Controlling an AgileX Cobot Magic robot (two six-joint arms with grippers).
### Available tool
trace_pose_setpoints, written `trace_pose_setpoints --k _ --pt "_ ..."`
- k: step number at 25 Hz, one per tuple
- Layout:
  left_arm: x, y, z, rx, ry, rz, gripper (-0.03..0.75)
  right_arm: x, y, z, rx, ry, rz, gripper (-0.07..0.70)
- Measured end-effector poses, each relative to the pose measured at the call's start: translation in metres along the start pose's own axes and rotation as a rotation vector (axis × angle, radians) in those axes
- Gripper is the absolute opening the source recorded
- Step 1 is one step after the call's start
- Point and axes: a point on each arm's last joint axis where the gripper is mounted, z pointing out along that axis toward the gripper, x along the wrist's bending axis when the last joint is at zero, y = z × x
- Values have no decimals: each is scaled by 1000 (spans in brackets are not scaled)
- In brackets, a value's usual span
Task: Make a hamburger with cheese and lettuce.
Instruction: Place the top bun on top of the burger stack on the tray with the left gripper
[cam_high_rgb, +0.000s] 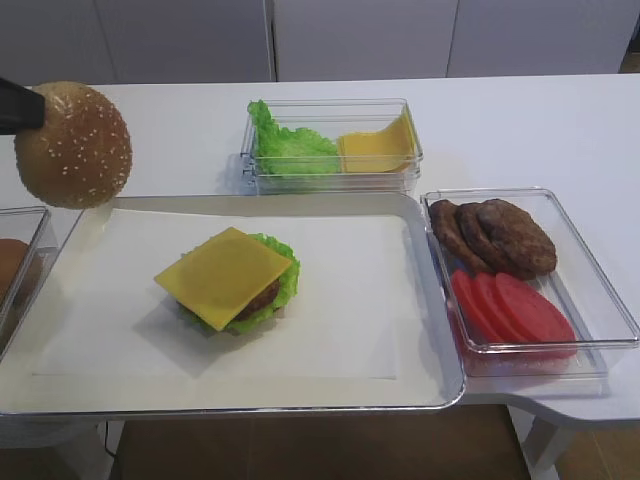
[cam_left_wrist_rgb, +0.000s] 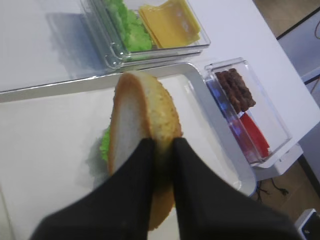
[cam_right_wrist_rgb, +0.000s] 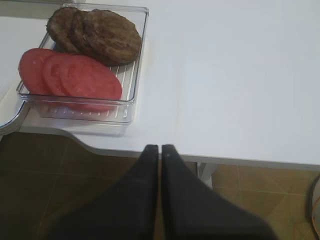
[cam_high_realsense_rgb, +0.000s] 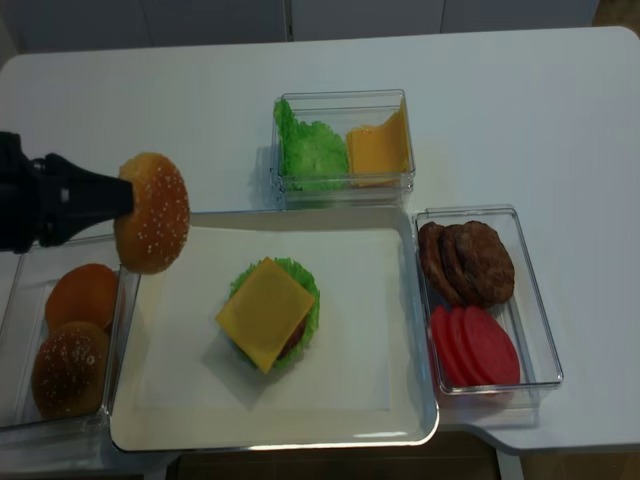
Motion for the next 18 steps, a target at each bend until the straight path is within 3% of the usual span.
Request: trace_pose_setpoints --k 7,12,18 --pt "-18 3 13 -15 -104 -1 78 0 0 0 0 0 0 8" --pt "-17 -8 24 -3 -138 -64 78 0 0 0 0 0 0 8" --pt "-13 -18 33 -53 -192 -160 78 0 0 0 0 0 0 8"
